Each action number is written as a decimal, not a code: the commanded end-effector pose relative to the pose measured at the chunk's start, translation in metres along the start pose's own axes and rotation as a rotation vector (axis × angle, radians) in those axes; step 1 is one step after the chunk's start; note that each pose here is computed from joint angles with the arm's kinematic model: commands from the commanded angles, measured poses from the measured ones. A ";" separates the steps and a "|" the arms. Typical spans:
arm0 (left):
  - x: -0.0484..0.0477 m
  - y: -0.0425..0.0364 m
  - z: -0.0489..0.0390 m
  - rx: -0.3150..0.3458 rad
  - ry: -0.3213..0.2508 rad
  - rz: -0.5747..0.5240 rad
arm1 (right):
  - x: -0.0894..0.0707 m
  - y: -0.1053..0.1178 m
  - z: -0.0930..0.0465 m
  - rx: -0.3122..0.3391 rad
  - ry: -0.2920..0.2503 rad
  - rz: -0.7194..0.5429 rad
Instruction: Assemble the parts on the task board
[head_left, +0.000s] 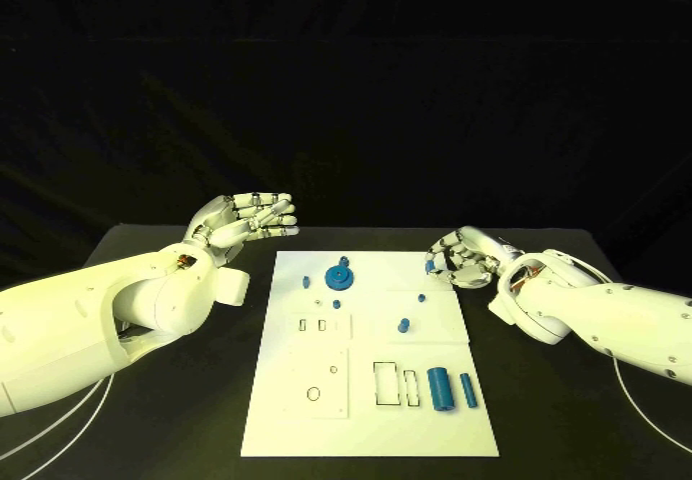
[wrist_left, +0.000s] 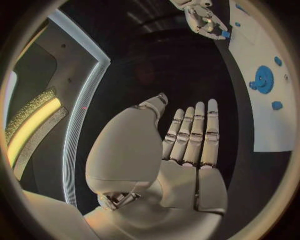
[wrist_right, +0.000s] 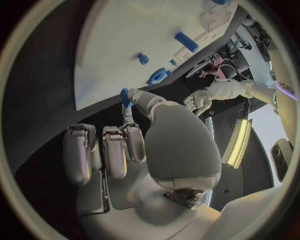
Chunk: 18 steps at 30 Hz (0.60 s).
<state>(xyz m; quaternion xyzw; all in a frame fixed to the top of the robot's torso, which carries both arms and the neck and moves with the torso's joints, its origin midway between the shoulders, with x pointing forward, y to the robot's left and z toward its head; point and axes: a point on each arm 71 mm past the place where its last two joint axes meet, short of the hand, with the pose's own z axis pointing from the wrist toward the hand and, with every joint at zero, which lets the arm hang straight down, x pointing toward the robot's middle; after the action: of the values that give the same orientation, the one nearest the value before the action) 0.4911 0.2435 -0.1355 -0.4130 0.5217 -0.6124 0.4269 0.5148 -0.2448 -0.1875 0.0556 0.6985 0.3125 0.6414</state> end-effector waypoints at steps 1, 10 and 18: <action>0.0024 -0.0006 0.0012 0.006 0.017 -0.010 | -0.003 0.018 0.000 0.055 -0.073 -0.027; 0.0034 0.0009 0.0038 0.003 0.018 -0.010 | 0.023 0.083 0.002 0.007 -0.043 0.000; 0.0062 0.0030 0.0070 0.000 0.022 -0.011 | 0.058 0.123 0.003 -0.055 0.006 -0.025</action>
<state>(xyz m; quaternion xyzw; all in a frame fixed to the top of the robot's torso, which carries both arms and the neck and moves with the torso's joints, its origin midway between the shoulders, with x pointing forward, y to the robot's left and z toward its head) 0.4964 0.2380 -0.1381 -0.4132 0.5235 -0.6119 0.4252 0.4683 -0.1173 -0.1748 0.0359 0.6965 0.3483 0.6264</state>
